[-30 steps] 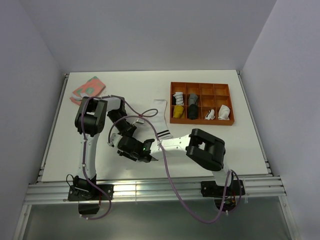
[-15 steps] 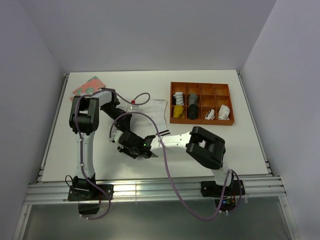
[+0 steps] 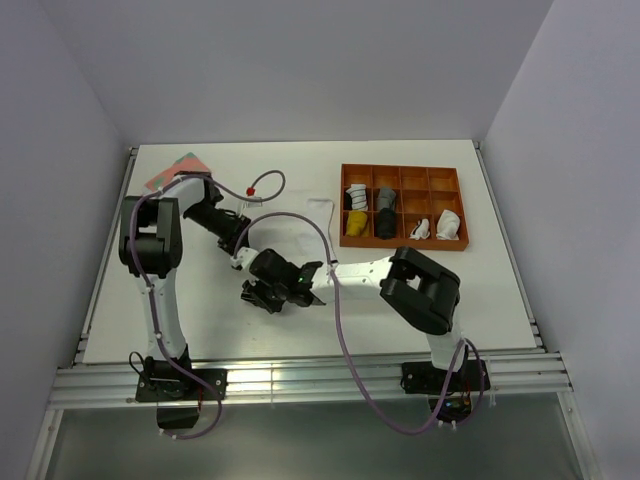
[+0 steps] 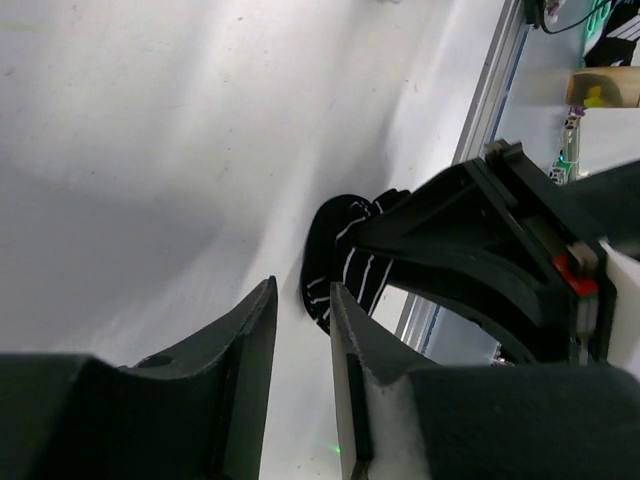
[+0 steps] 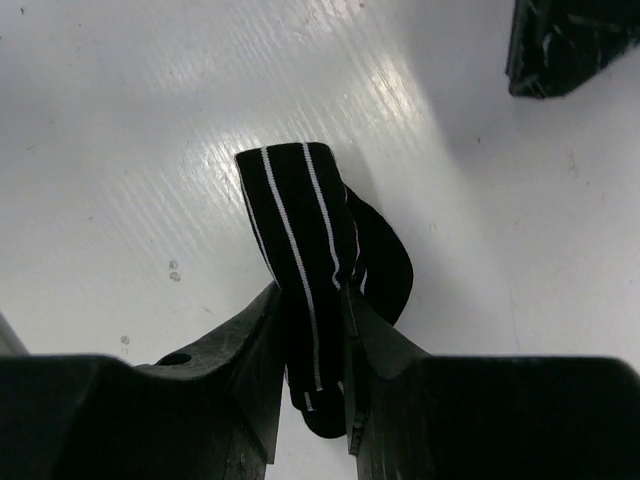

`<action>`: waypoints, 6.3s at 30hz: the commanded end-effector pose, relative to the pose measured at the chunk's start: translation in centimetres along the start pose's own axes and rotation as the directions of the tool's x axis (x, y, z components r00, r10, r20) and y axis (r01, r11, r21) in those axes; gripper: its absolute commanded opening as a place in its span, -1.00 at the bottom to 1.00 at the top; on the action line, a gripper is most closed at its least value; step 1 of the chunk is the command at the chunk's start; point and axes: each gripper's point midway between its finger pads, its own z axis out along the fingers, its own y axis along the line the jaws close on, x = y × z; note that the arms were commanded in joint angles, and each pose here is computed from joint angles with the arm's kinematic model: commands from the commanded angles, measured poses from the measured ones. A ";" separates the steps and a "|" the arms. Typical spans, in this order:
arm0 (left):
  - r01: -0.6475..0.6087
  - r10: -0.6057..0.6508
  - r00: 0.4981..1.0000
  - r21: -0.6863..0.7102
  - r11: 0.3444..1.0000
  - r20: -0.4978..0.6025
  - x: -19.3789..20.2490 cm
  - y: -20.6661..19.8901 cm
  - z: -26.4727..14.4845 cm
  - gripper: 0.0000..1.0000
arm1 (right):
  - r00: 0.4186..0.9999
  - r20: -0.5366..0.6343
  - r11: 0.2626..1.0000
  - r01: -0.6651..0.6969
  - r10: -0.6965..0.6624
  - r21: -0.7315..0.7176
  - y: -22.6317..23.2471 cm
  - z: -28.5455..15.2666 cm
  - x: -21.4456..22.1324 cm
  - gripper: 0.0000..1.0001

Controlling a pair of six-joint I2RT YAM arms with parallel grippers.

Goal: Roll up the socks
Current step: Pick up the sock at the center of the board, then place the sock in the storage box, then roll the sock at the center of the board.

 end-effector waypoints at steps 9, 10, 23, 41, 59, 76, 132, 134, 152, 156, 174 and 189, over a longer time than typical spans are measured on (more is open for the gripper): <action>-0.009 0.002 0.965 0.027 1.000 0.262 -3.1 -2.4 -5.3 -0.46 | 0.979 -0.036 0.980 -0.199 0.199 -0.010 -1.7 -3.3 1.0 -1.00; -0.027 0.022 0.962 0.013 1.000 0.273 -3.2 -2.7 -5.7 -0.46 | 0.976 -0.031 0.977 -0.215 0.214 -0.013 -1.9 -3.5 0.9 -1.00; -0.082 0.091 0.929 -0.041 0.996 0.359 -3.6 -4.9 -7.9 -0.49 | 0.925 0.145 0.932 -0.360 0.352 0.034 -7.2 -9.2 -4.0 -1.00; -0.145 0.137 0.889 -0.015 0.989 0.437 -5.8 -7.1 -9.7 -0.47 | 0.713 0.478 0.293 -0.669 0.513 0.683 -35.4 -27.4 -1.2 -1.00; -0.148 0.140 0.885 -0.017 0.989 0.443 -6.2 -7.2 -10.0 -0.47 | 0.760 0.290 -0.019 -0.344 0.581 0.939 -44.7 -27.5 9.1 -1.00; -0.127 0.114 0.893 0.001 0.992 0.434 -6.0 -6.1 -9.5 -0.47 | 0.723 0.205 0.100 -0.355 0.660 0.929 -45.9 -22.2 11.3 -1.00; -0.109 0.097 0.910 0.008 0.994 0.403 -6.3 -6.8 -8.5 -0.46 | 0.487 0.209 0.230 -0.694 0.848 0.682 -42.7 -21.0 11.3 0.06; -0.108 0.097 0.912 0.005 0.994 0.399 -6.4 -6.6 -8.3 -0.46 | 0.501 0.244 0.219 -0.695 0.830 0.685 -43.1 -22.3 10.2 0.07; -0.203 0.299 0.929 -0.374 0.905 0.220 -5.8 -4.4 -2.8 -0.30 | 0.541 0.484 0.232 -0.795 0.688 0.560 -39.1 -30.8 3.3 0.07; -0.282 0.438 0.876 -0.523 0.805 0.203 -7.4 -5.4 -1.6 -0.21 | 0.533 0.538 0.269 -0.827 0.653 0.493 -36.4 -31.9 2.5 0.07; -0.509 0.707 0.707 -0.712 0.483 -0.026 -10.5 -8.8 13.7 0.11 | 0.502 0.627 0.299 -0.863 0.596 0.407 -29.8 -34.1 4.2 0.07; -0.557 0.667 0.732 -0.685 0.470 -0.137 -9.6 -6.8 18.2 0.07 | 0.525 0.605 0.298 -0.847 0.599 0.440 -29.2 -33.9 5.8 0.07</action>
